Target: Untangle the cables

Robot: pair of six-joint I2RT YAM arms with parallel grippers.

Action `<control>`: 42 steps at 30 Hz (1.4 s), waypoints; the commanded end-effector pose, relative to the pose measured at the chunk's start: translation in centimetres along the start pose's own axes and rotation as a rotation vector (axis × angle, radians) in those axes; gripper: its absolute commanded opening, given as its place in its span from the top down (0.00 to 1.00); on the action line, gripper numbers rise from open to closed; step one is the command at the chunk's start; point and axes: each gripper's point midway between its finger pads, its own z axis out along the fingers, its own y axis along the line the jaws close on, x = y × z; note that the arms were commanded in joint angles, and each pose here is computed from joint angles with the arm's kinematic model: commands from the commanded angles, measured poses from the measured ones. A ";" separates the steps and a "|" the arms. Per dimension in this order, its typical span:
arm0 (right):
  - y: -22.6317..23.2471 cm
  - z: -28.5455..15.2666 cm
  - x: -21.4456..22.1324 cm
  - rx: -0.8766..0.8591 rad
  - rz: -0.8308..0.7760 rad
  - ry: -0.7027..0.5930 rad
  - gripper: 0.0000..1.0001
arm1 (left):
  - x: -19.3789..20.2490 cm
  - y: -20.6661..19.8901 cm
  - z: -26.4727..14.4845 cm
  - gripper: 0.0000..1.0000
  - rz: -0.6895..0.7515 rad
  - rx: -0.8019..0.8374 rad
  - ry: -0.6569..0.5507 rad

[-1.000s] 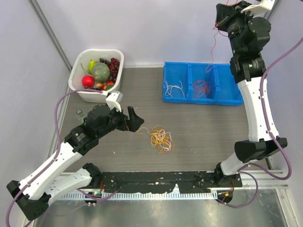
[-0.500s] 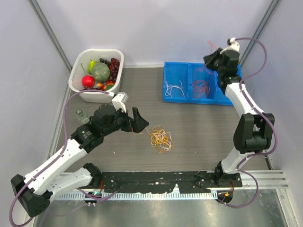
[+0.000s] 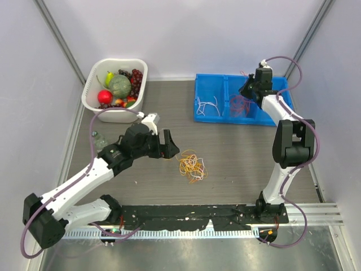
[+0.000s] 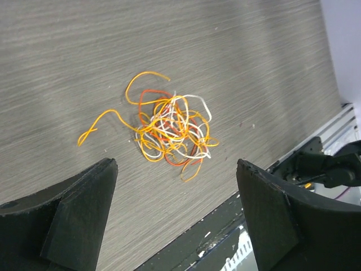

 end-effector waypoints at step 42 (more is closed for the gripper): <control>15.5 -22.8 24.5 -0.648 -0.290 0.383 0.38 | 4.3 6.6 11.2 0.45 -0.048 -0.212 0.124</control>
